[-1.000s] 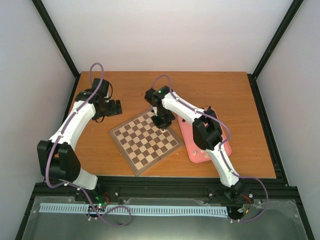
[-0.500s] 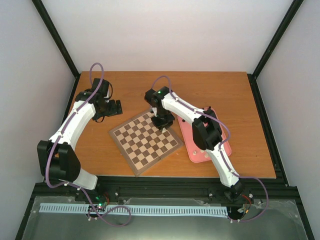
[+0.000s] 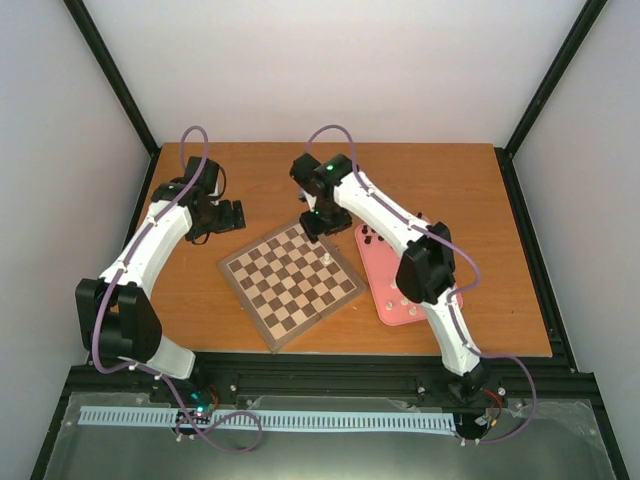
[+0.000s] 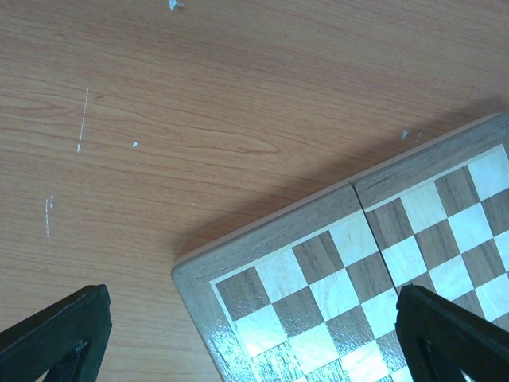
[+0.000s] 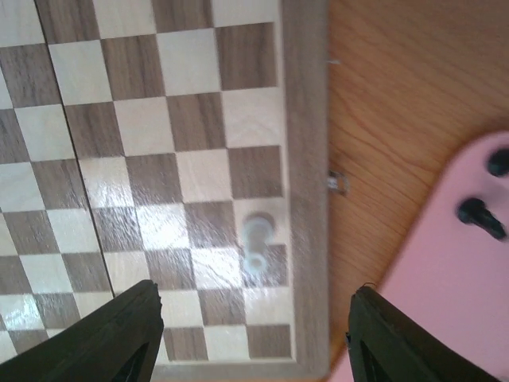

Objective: Set up the chess pieces on the board
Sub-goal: Place the chess piece on the chessboard, then pick up the chess piece from the storage box, then place the chess piece on the chessboard.

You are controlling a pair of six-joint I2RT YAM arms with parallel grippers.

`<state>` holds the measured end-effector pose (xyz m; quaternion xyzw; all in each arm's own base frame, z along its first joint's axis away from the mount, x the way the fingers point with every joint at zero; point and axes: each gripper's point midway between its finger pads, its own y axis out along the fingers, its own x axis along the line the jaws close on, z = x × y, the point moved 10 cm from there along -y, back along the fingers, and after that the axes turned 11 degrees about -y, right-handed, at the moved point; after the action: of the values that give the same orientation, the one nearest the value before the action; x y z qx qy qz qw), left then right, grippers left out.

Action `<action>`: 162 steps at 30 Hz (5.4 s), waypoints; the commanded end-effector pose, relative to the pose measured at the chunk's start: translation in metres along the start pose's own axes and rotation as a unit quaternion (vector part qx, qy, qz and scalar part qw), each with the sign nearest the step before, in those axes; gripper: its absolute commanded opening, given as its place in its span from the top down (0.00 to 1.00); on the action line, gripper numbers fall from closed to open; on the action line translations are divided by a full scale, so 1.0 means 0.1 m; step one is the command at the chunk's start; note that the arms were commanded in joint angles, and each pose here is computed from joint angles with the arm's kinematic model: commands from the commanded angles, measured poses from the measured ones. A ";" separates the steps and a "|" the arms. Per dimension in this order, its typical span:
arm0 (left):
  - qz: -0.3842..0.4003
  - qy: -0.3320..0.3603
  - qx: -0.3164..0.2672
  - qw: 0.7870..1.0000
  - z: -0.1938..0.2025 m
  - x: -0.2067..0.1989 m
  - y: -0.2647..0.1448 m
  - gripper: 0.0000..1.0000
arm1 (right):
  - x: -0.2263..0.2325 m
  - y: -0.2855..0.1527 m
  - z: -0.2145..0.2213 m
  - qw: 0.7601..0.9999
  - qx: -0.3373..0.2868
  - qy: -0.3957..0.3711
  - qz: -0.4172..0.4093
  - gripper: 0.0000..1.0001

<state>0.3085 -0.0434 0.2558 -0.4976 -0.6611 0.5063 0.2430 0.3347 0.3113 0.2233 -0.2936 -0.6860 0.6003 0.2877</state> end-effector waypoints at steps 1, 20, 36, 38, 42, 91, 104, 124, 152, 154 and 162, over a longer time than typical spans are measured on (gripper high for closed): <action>0.018 -0.004 -0.008 1.000 -0.06 -0.05 -0.03 0.00 | -0.22 -0.45 0.23 0.997 -0.028 0.046 0.048 0.36; 0.038 -0.001 0.013 0.999 -0.03 -0.08 0.05 0.00 | -0.69 -0.36 1.54 0.978 -0.026 0.205 -0.003 0.43; 0.058 0.023 0.017 0.998 0.05 -0.08 0.03 0.00 | -0.46 -0.06 2.04 0.977 0.017 0.211 -0.010 0.47; 0.059 0.023 0.014 0.998 0.04 -0.10 0.02 0.00 | -0.48 -0.03 2.06 0.977 0.022 0.214 0.009 0.47; 0.063 0.024 0.014 0.998 0.04 -0.10 0.01 0.00 | -0.54 0.03 2.05 0.973 0.029 0.226 0.028 0.50; 0.042 0.027 0.023 0.998 0.06 -0.08 0.13 0.00 | -0.91 0.65 2.18 0.958 0.087 0.275 -0.002 0.64; 0.038 0.026 0.024 0.999 0.05 -0.08 0.14 0.00 | -0.91 0.64 2.19 0.957 0.091 0.276 0.001 0.80; 0.041 0.022 0.025 0.999 0.04 -0.09 0.12 0.00 | -0.94 0.16 2.07 0.959 0.063 0.274 0.020 0.97; 0.052 0.024 -0.007 0.998 0.01 -0.09 -0.10 0.00 | -0.24 0.06 0.63 0.995 0.012 0.100 -0.028 0.97; 0.052 0.024 -0.009 0.998 0.01 -0.08 -0.11 0.00 | -0.21 0.14 0.60 0.995 0.016 0.096 -0.029 0.97; 0.049 0.024 -0.006 0.998 0.03 -0.07 -0.09 0.00 | -0.17 0.30 0.51 0.995 0.011 0.093 -0.021 0.97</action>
<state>0.3057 -0.0508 0.2458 -0.5244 -0.6276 0.5207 0.2450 0.3043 0.2604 0.1855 -0.3223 -0.6429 0.5811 0.3809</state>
